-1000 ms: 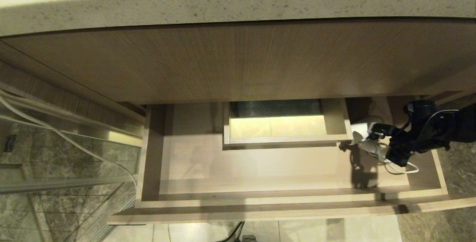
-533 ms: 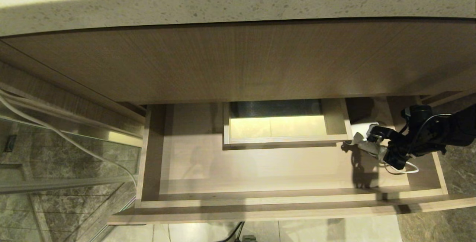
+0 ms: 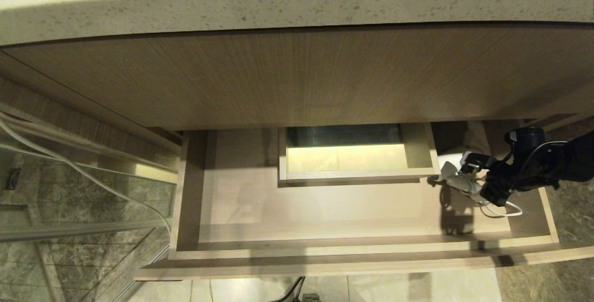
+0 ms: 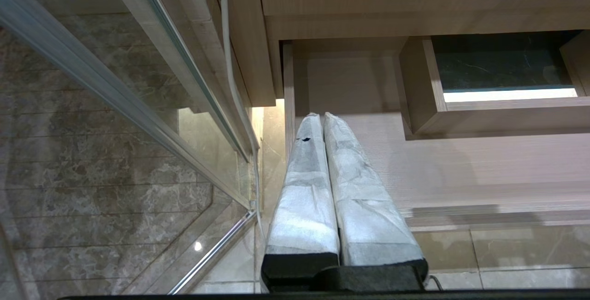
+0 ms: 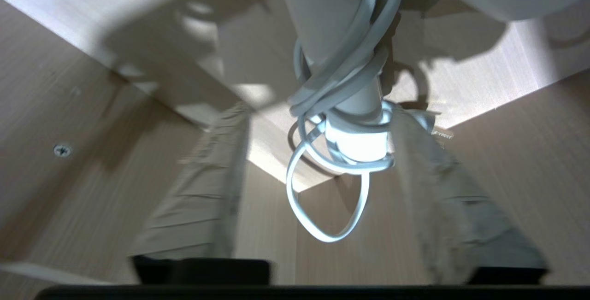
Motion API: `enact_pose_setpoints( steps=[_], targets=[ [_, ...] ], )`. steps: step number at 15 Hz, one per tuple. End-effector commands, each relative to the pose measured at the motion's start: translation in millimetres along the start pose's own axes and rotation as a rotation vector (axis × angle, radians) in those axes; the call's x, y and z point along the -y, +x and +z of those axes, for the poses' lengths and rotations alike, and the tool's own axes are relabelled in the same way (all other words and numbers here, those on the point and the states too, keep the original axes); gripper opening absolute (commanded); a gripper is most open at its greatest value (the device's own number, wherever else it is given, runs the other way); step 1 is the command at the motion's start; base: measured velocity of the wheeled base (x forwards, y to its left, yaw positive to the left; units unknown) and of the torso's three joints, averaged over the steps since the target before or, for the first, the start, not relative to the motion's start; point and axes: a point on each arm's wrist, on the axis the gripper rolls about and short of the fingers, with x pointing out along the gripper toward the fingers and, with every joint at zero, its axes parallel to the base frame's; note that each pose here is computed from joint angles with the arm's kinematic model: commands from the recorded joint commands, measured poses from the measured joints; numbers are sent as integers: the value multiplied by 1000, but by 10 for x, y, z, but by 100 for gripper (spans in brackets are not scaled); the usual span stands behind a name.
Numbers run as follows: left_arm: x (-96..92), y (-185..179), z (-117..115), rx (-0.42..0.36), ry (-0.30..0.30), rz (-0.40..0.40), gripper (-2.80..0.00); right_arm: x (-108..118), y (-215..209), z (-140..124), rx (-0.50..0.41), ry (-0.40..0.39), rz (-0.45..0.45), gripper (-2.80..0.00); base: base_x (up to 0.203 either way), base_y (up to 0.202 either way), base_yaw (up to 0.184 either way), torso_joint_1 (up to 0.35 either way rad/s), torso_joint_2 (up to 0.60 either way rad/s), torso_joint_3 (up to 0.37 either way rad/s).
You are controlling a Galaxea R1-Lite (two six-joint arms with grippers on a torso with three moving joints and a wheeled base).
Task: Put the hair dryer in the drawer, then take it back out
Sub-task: Take the hairdryer out
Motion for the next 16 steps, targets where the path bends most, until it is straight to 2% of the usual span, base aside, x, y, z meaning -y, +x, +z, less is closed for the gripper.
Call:
enact_pose_setpoints(
  steps=[1, 16],
  targets=[
    [-1, 11, -115, -38, -1, 1, -280, -7, 92, -7, -2, -7, 7, 0, 0, 0, 0, 0, 0, 0],
    [-1, 11, -115, -39, -1, 1, -280, -48, 685, -166, -27, 7, 34, 0, 0, 0, 0, 0, 0, 0]
  ],
)
